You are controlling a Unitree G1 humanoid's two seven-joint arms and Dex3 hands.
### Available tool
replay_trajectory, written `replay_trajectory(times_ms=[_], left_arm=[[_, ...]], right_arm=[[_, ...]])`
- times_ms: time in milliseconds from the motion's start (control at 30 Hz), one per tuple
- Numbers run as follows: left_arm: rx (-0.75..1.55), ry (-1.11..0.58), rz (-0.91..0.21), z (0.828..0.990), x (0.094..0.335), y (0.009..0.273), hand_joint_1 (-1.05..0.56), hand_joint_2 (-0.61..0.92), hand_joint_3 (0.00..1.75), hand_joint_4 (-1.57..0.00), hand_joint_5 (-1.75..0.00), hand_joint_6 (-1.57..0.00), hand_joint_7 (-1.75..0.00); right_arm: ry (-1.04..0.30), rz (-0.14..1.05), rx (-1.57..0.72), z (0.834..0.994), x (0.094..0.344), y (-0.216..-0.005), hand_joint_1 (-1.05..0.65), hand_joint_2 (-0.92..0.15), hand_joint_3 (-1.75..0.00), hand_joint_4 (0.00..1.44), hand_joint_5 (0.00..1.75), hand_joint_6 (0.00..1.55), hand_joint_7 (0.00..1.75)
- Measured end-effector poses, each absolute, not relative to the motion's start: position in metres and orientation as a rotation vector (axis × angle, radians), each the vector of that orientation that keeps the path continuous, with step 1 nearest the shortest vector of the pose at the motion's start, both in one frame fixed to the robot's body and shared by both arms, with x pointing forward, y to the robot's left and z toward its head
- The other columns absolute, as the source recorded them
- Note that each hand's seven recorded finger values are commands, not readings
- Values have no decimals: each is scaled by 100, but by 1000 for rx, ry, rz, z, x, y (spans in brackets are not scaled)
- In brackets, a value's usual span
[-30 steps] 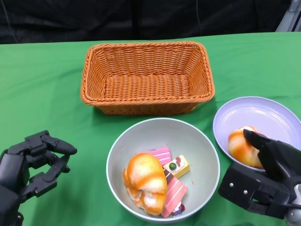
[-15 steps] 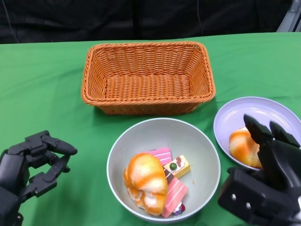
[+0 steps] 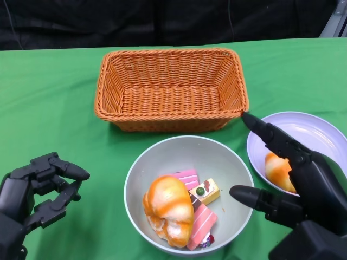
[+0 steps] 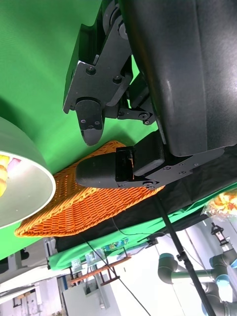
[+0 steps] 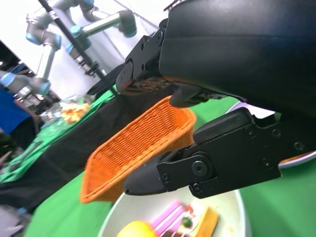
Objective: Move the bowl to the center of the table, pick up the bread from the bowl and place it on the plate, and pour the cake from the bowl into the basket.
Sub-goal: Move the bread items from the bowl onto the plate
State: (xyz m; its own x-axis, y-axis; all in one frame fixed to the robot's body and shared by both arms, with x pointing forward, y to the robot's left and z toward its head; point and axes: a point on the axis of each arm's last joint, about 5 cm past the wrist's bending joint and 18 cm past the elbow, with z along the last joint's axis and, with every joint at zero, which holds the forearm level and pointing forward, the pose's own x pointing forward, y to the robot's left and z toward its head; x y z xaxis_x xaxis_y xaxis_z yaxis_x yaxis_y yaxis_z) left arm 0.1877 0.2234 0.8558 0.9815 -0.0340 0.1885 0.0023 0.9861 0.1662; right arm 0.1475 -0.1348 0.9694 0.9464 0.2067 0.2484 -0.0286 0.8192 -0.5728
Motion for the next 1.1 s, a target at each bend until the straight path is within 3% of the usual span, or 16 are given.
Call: replay_trajectory(times_ms=[233,633,1100], left_arm=[[173,-198,-21,856,190,223,3,86,47,-80,-139,-89,-94],[174,-197,-29,855,191,219,4,87,48,-77,-141,-87,-95],[167,-200,-18,855,192,218,4,87,47,-78,-140,-88,-95]], right_arm=[[-251,278,-517,981,143,-131,-78,-92,-16,49,15,34,2],[-95,569,-551,990,169,-112,-85,-92,-24,53,11,29,0],[46,737,-617,984,199,-93,-96,-92,-32,55,7,18,0]])
